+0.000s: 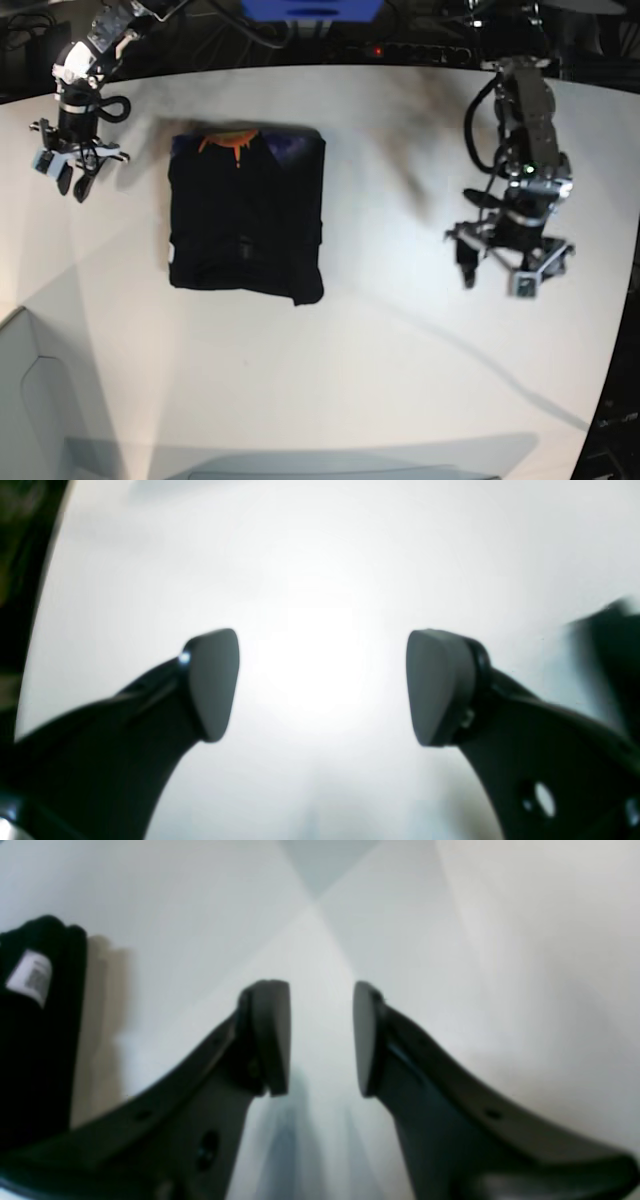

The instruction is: Fold the T-shirt properly

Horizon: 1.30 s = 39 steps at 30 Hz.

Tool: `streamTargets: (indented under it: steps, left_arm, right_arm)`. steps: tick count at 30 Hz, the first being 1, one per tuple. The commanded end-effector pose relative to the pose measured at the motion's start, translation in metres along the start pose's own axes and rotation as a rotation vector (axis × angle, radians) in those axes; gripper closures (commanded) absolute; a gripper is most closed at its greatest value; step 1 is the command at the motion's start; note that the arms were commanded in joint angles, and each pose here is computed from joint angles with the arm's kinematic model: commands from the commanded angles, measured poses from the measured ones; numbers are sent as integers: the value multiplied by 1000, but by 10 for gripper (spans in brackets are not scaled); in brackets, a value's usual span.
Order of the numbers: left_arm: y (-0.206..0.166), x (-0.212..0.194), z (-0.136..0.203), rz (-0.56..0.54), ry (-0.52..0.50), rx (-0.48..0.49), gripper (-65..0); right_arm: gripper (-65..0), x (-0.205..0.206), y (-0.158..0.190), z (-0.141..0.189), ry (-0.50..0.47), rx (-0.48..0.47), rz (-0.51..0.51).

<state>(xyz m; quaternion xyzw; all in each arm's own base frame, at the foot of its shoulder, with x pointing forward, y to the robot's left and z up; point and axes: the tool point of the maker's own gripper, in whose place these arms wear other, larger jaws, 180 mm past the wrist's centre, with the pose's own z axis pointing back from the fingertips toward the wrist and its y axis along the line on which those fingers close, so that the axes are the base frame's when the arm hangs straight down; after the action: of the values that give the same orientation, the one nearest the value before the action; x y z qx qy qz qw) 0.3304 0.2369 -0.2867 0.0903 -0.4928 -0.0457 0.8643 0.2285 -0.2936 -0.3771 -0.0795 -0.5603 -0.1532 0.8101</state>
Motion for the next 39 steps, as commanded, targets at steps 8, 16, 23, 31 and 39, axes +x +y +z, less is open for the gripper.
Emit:
streamTargets:
  steps: [8,16,23,31,39]
  left_arm:
    - [58,-95,65,262,146,107,-303]
    - [94,-170,140,487,270,255,-10]
    - [83,-235,212,574,461,335,0]
    - [81,-273,272,540,642,371,0]
    - [67,-302,273,580,716,337,0]
  right_arm:
    - [-55,-13,46,10,24,148,35]
    - [-6,-35,59,26,85,199,49]
    - [-6,-49,47,42,131,180,66]
    - [-6,-60,31,95,212,182,160]
    - [-6,-78,-24,150,306,79,95]
